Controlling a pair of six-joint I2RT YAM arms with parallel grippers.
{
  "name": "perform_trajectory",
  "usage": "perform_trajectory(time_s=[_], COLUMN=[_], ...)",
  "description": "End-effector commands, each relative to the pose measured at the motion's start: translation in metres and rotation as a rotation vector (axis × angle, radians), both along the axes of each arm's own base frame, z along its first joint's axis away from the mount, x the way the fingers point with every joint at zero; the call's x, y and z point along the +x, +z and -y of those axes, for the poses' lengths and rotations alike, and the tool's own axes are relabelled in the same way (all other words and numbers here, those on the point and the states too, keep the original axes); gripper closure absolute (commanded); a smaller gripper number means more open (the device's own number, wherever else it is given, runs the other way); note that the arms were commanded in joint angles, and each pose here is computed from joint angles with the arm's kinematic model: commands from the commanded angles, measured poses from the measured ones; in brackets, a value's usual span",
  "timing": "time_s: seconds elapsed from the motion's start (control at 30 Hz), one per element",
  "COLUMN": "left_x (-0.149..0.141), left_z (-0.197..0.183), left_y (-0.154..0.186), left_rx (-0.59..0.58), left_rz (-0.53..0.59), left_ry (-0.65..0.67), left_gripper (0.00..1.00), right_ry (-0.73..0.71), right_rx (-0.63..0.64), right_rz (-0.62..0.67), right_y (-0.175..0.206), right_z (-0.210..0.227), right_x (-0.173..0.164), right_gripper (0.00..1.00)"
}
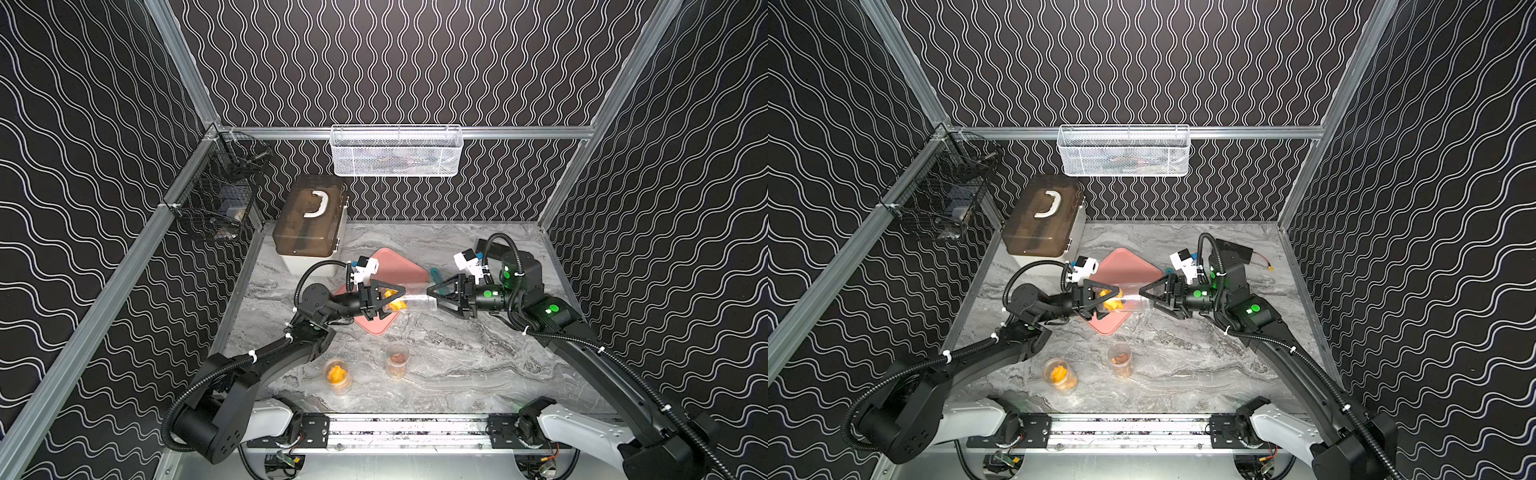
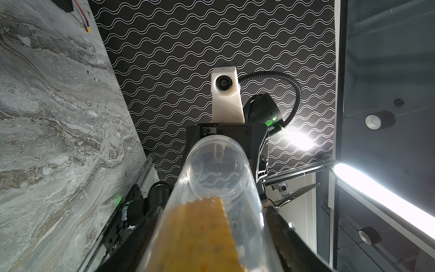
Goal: Pour the cookies out of the jar
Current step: Unscrew the lid from the jar.
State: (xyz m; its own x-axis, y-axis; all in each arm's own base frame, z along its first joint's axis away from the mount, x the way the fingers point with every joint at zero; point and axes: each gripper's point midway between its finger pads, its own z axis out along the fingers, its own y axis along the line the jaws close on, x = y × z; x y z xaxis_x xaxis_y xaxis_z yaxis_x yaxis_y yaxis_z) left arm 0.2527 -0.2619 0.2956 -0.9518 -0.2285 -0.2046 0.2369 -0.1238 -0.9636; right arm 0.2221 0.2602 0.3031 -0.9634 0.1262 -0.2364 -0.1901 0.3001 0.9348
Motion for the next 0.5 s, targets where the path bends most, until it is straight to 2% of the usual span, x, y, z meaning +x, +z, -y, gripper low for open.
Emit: perform_trajectory(time_s=[0.0,0.47], left_x=[-0.0047,-0.0082], left_z=[-0.0017,-0.0027], left_y=[0.013,0.0143], left_rx=[-0.036,-0.028], left_rz=[0.042,0.037], left_ry=[-0.013,-0.016], left_gripper=[0.57,0.59], right_ry=[0.01,0.009], right_rx=[0.024,0.046], right_rz=[0.011,0.019], right_y=[0.0058,0.0041], right_z=[-0.0017,-0.0022], right_x=[-0.0001,-0.0005], right_gripper=[0.3,0.36])
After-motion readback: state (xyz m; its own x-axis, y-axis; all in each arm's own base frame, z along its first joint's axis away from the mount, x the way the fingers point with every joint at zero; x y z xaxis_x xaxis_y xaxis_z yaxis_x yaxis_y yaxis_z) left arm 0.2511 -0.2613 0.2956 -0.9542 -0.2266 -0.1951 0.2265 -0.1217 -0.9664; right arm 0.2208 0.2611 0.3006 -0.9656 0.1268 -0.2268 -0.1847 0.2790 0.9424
